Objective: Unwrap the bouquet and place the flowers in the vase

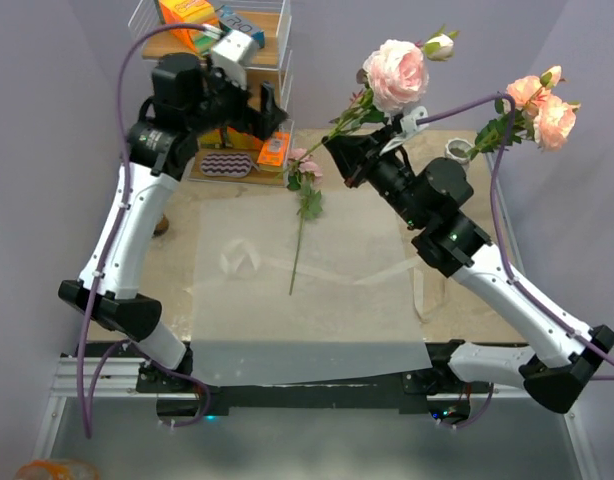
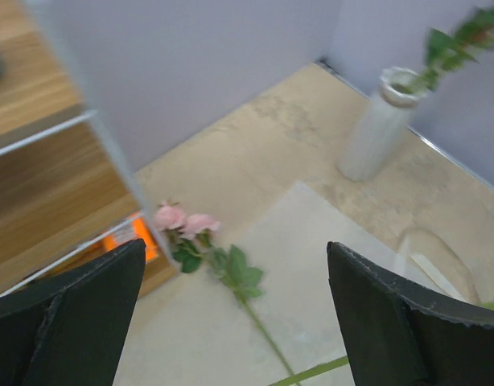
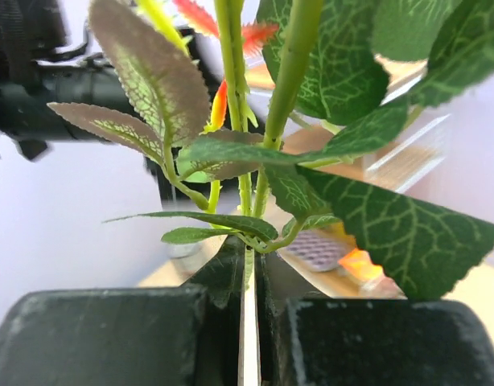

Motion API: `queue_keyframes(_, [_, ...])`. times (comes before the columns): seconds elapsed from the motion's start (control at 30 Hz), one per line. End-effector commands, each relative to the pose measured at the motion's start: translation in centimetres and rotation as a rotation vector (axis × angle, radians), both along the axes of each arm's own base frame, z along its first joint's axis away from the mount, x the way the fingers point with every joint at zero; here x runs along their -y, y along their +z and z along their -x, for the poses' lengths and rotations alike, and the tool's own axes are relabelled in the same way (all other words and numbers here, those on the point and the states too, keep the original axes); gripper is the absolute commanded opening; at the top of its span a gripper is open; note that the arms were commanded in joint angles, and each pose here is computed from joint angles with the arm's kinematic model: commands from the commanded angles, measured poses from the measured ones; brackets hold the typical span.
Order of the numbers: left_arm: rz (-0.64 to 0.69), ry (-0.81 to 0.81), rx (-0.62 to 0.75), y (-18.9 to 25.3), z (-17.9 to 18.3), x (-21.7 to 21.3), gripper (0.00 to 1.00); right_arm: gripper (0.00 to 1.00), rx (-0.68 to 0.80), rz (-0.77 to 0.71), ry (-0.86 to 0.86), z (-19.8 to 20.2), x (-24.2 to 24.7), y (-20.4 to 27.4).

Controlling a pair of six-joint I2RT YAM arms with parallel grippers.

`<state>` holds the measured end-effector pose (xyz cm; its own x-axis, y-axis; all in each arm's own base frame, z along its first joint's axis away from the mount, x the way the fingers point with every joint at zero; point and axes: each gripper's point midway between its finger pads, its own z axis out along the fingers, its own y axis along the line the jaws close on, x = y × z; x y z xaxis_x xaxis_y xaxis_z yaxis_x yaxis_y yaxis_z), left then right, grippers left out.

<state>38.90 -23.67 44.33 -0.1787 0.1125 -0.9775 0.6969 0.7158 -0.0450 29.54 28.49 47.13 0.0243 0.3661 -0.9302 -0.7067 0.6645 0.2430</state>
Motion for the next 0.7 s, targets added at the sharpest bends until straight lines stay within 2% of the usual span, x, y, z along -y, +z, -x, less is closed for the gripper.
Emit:
queue_keyframes(0.0, [0.148, 0.488, 0.099, 5.5, -4.2, -13.8, 0.99, 0.00, 0.097, 0.119, -0.220, -0.2, 4.9, 3.2])
queue_keyframes(0.07, [0.202, 0.541, 0.120, 6.2, -4.3, -16.6, 0.99, 0.00, 0.111, 0.181, -0.319, -1.1, 6.5, 3.6])
queue_keyframes(0.17, [0.187, 0.564, 0.117, 5.5, -3.7, -19.1, 0.99, 0.00, 0.094, 0.281, -0.472, -2.5, 9.0, 3.8])
queue_keyframes(0.4, [0.118, 0.382, -0.073, -0.6, -3.4, -18.2, 0.99, 0.00, 0.025, 0.430, -0.898, -5.7, 15.5, 4.8])
queue_keyframes(0.53, [0.086, 0.323, -0.027, -0.5, -2.4, -17.7, 0.99, 0.00, -0.009, 0.424, -1.051, -7.1, 18.9, 4.6])
queue_keyframes(0.67, [0.058, 0.267, -0.048, -1.2, -1.7, -17.1, 0.99, 0.00, -0.037, 0.432, -1.130, -8.4, 21.5, 3.9])
